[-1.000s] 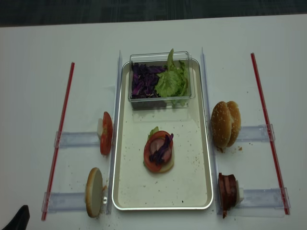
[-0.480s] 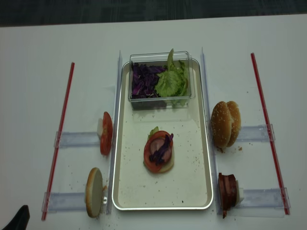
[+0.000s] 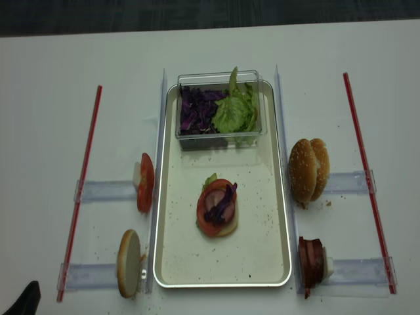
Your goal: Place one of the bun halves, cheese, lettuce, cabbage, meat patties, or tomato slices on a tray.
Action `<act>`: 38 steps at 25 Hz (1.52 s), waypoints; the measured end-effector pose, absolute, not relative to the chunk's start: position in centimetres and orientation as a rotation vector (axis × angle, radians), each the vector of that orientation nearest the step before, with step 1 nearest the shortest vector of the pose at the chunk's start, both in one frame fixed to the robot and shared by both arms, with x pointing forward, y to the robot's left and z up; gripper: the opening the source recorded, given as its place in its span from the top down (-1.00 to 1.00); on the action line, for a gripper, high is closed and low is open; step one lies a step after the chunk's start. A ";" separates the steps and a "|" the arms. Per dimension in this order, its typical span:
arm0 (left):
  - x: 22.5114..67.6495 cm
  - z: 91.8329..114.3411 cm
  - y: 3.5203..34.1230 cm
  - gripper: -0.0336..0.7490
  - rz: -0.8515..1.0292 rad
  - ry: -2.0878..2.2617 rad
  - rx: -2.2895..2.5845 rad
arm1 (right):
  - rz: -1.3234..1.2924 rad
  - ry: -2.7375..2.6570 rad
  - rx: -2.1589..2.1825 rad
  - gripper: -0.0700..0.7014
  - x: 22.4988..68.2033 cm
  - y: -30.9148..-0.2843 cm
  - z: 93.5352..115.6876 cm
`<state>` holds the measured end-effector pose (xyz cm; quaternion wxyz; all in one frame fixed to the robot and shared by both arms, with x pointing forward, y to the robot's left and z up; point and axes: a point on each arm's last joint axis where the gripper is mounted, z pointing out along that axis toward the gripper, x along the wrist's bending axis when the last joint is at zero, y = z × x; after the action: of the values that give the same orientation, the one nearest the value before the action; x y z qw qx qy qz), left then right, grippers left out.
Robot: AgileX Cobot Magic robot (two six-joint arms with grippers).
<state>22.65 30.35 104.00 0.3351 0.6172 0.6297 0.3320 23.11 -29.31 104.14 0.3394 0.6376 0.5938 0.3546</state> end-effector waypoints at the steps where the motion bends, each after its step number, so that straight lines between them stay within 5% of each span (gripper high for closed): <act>1: 22.7 104.0 30.3 -0.64 0.866 1.643 1.610 | 0.923 1.546 1.660 -0.91 23.1 -29.3 104.1; 38: 22.7 104.0 30.3 -0.64 0.866 1.643 1.610 | 0.923 1.546 1.660 -0.91 23.1 -29.3 104.1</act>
<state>22.65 30.35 104.00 0.3351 0.6172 0.6297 0.3320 23.11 -29.31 104.14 0.3394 0.6376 0.5938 0.3546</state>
